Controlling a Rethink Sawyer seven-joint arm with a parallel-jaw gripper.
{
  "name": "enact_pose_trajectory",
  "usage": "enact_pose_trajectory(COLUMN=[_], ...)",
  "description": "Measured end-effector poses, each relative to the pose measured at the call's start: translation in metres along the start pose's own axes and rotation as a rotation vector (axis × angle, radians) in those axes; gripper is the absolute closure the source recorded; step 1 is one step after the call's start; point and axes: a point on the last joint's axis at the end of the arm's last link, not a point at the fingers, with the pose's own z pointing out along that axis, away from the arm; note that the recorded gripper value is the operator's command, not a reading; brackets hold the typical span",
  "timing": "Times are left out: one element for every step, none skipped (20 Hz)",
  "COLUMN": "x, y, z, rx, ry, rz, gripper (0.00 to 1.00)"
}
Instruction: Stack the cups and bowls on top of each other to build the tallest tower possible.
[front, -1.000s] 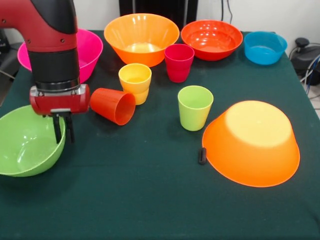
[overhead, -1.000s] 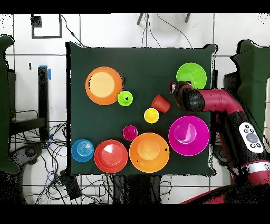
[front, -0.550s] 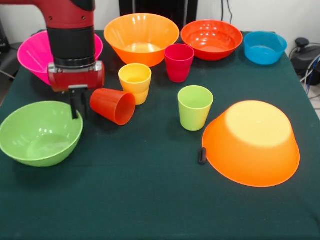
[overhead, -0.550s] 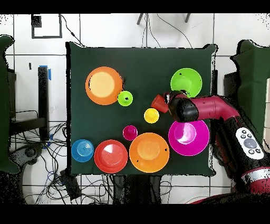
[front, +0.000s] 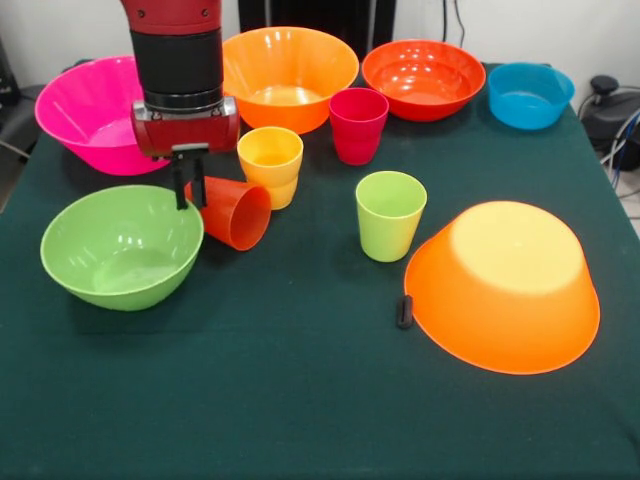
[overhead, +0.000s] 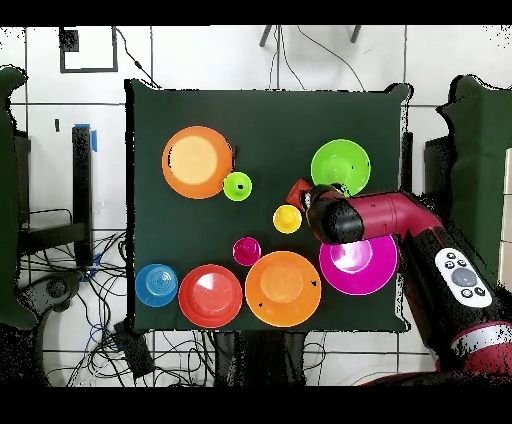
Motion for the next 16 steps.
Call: enact_pose_trajectory(x=[0.002,0.003,0.004,0.006,0.008,0.009,0.01,0.011,0.012,0.014,0.014,0.015,0.015,0.015,0.015,0.016], y=[0.001,0.001,0.001,0.001,0.0,-0.001,-0.001,-0.002,-0.002,-0.002,-0.002,-0.002,-0.002,-0.003,-0.004,-0.005], z=[0.0,-0.001,-0.001,-0.001,-0.002,-0.003,-0.004,-0.004,-0.004,-0.004,-0.004,-0.004,-0.005,-0.005,-0.005,-0.005], rx=[0.0,0.0,0.0,0.001,0.003,0.005,0.005,0.006,0.006,0.004,0.003,0.0,-0.001,-0.003,-0.006,-0.008], ry=[0.001,0.001,0.0,-0.003,-0.007,-0.011,-0.012,-0.012,-0.011,-0.007,-0.006,-0.004,-0.004,-0.004,-0.003,-0.003], rz=[0.001,0.001,0.002,0.002,0.004,0.006,0.008,0.01,0.012,0.017,0.02,0.025,0.028,0.035,0.045,0.053], gripper=[1.0,1.0,1.0,1.0,1.0,1.0,1.0,1.0,1.0,1.0,1.0,1.0,1.0,1.0,1.0,1.0])
